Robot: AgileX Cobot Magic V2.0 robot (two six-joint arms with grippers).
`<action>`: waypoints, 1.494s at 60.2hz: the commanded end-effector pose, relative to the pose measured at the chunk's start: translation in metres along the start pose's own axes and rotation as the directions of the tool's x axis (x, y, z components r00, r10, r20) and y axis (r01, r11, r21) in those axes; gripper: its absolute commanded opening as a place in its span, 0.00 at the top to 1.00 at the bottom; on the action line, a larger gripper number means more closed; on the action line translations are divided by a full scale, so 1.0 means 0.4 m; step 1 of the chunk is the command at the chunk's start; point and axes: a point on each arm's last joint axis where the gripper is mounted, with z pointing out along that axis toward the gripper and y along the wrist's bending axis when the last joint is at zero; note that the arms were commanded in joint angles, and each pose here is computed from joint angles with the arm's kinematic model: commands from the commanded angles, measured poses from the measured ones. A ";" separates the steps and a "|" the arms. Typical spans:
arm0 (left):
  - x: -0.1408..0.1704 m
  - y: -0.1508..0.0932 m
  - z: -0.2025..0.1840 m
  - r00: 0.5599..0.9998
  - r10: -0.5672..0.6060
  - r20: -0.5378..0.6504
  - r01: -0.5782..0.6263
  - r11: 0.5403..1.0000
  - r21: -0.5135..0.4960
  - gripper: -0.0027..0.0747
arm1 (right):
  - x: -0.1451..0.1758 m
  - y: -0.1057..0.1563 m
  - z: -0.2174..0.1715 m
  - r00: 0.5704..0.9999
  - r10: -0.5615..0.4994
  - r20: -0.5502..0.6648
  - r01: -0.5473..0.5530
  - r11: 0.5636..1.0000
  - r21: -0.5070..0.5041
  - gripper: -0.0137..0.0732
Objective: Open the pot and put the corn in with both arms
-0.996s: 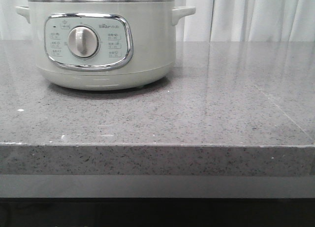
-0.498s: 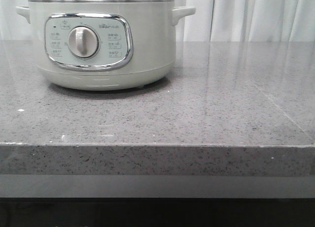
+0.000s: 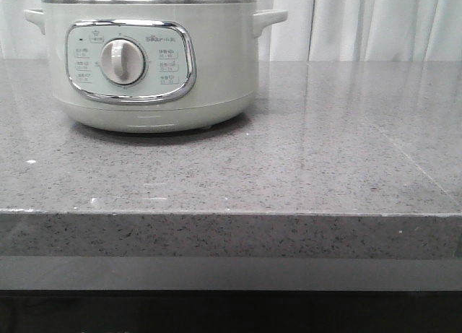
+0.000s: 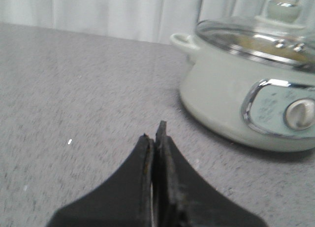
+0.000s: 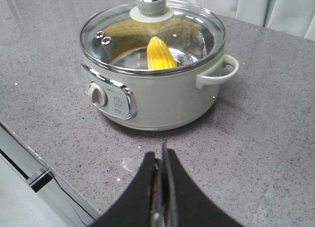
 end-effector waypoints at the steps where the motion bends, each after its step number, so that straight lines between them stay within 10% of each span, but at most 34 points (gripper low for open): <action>1: 0.001 0.003 -0.003 0.991 -0.036 0.132 0.036 0.999 0.002 0.99 | -0.034 -0.001 -0.008 0.995 -0.010 0.095 0.009 1.000 0.009 0.92; 90: 0.074 0.017 0.008 0.962 0.049 0.268 -0.046 0.999 -0.017 0.99 | -0.033 -0.001 -0.008 0.996 -0.010 0.091 0.009 1.000 0.009 0.92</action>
